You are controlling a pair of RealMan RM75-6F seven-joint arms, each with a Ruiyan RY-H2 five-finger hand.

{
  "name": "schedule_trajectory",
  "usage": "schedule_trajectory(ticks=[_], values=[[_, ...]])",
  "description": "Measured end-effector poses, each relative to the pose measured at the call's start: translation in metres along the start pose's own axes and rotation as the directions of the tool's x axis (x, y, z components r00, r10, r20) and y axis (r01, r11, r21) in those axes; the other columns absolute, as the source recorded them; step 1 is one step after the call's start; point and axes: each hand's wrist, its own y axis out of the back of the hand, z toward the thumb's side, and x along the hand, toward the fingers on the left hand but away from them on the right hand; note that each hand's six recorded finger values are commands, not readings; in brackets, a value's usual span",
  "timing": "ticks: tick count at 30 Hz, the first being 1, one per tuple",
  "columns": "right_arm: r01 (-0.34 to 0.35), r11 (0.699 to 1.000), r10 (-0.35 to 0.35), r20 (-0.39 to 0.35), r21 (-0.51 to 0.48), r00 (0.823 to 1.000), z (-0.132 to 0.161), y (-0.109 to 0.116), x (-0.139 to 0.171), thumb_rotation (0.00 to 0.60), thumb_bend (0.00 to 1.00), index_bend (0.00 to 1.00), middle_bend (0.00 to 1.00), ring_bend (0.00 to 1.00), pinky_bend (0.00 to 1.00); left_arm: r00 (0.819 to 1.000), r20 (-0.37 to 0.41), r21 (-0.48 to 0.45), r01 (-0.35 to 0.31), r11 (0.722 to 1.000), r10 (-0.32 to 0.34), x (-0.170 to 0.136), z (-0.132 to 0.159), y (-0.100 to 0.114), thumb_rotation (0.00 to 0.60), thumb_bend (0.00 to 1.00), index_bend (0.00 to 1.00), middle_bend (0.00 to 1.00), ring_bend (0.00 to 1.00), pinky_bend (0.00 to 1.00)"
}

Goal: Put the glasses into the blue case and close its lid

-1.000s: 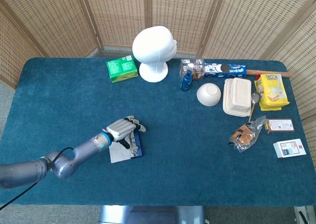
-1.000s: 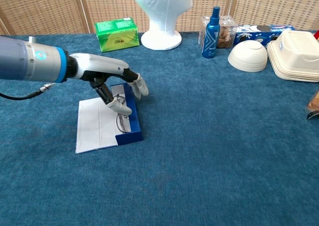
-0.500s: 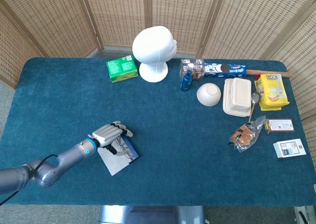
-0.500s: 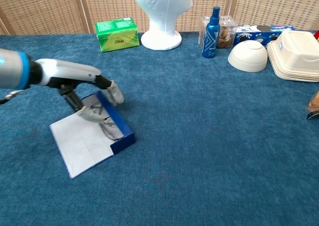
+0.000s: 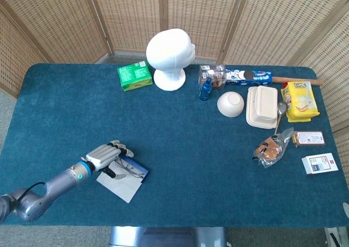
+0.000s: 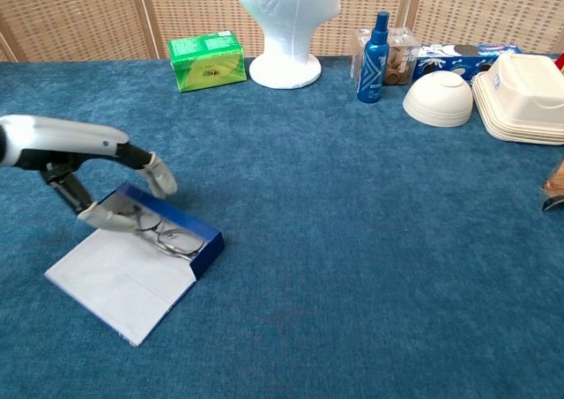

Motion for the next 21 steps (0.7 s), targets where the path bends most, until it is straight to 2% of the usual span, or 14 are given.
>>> schedule_trajectory(ticks=[14, 21], values=[[-0.012, 1.0, 0.012, -0.019, -0.01, 1.0, 0.002, -0.004, -0.003, 0.525, 0.22, 0.0, 0.13, 0.0, 0.16, 1.0, -0.009, -0.081, 0.012, 0.997, -0.013, -0.028, -0.008, -0.013, 0.417, 0.23, 0.18, 0.23, 0.09, 0.0], [-0.023, 1.0, 0.022, -0.027, -0.016, 0.999, 0.004, -0.008, -0.005, 0.524, 0.22, 0.0, 0.13, 0.0, 0.16, 0.999, -0.033, -0.114, -0.039, 0.993, 0.036, -0.037, -0.02, -0.011, 0.415, 0.23, 0.17, 0.22, 0.09, 0.0]])
